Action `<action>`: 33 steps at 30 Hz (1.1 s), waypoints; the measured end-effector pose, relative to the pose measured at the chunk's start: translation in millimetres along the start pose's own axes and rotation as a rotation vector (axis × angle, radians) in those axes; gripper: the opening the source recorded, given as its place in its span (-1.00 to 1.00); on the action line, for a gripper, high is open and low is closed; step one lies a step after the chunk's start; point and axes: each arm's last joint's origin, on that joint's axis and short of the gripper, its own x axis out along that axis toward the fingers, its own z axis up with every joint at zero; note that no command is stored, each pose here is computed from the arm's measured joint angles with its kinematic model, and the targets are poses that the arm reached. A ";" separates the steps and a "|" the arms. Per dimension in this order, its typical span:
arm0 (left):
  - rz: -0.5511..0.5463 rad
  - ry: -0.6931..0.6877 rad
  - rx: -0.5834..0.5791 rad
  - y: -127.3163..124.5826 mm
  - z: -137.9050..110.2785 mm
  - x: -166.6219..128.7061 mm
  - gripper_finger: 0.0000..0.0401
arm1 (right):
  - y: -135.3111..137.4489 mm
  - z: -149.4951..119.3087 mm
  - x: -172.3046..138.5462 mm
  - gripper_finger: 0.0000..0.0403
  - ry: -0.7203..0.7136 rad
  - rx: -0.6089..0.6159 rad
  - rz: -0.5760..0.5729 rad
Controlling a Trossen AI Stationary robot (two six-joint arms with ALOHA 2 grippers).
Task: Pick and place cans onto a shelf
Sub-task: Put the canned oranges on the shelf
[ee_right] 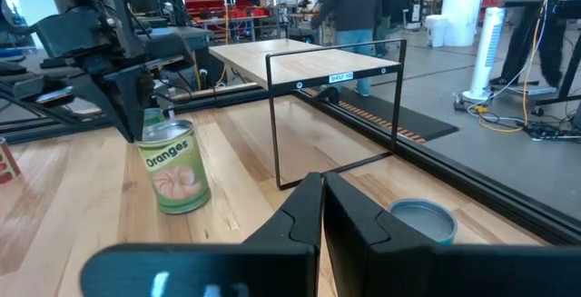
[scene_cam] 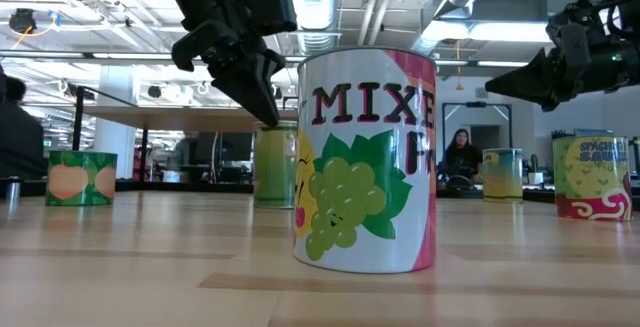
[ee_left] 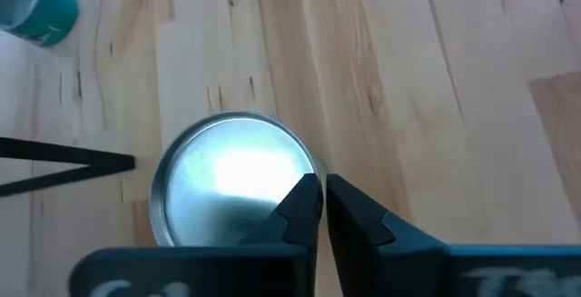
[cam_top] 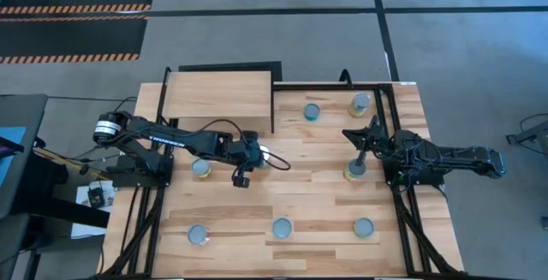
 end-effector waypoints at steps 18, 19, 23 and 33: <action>-0.004 0.004 -0.018 -0.2 -0.6 0.0 -0.57 | 0.0 0.0 0.0 -0.80 0.000 0.000 0.000; -0.001 0.004 -0.019 -0.1 -0.6 0.0 -0.57 | 0.0 0.1 0.0 -0.80 0.000 0.000 0.000; 0.022 -0.001 -0.022 0.6 0.0 0.2 -0.55 | 0.0 0.0 0.0 -0.80 0.000 0.000 0.000; 0.060 0.011 0.009 1.4 -0.3 2.9 -0.58 | 0.0 0.0 0.0 -0.80 0.000 0.000 0.000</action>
